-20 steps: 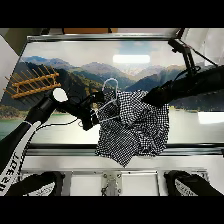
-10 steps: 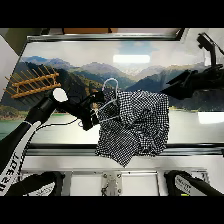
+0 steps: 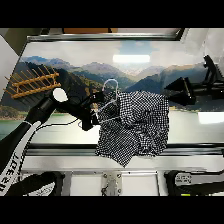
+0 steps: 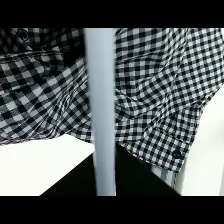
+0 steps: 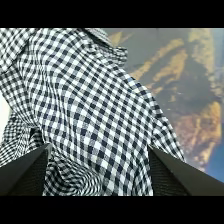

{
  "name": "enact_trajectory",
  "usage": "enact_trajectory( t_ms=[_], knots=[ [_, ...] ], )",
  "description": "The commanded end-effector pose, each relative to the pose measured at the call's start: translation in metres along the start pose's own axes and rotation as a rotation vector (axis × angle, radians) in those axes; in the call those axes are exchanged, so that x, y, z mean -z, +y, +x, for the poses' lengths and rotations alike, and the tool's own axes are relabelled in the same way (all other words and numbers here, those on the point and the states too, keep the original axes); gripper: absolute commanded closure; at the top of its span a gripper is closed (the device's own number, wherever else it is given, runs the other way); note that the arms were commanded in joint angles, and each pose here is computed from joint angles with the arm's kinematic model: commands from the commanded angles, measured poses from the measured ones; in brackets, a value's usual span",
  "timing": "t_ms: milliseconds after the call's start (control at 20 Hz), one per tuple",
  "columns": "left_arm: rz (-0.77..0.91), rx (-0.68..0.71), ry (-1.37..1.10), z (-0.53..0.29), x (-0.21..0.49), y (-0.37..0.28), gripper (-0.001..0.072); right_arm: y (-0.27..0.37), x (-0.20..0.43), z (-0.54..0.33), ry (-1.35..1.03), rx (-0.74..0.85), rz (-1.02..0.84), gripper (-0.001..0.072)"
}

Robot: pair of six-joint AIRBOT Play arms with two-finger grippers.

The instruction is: Fold the clothes and pants, and hang the long-sleeved shirts on hangers.

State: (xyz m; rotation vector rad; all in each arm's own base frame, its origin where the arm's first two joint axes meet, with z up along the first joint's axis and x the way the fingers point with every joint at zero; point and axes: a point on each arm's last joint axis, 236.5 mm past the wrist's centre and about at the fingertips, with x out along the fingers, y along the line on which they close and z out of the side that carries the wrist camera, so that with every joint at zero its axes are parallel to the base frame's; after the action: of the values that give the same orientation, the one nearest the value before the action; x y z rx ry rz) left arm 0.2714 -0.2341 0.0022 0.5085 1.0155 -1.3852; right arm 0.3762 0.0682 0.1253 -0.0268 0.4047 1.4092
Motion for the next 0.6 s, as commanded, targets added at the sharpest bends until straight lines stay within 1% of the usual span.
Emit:
enact_trajectory(
  t_ms=[0,350,550],
  knots=[
    [0.001,0.006,0.003,0.000,0.001,-0.001,0.0691,0.003,0.020,0.022,-0.037,-0.114,-0.021,0.0056],
    [0.001,0.006,0.003,0.000,0.001,-0.001,0.0692,0.014,0.032,0.061,-0.033,-0.226,-0.001,0.0057],
    [0.001,0.005,0.003,0.000,0.001,-0.001,0.0692,0.018,0.032,0.074,-0.025,-0.255,-0.002,0.0057]
  ],
)
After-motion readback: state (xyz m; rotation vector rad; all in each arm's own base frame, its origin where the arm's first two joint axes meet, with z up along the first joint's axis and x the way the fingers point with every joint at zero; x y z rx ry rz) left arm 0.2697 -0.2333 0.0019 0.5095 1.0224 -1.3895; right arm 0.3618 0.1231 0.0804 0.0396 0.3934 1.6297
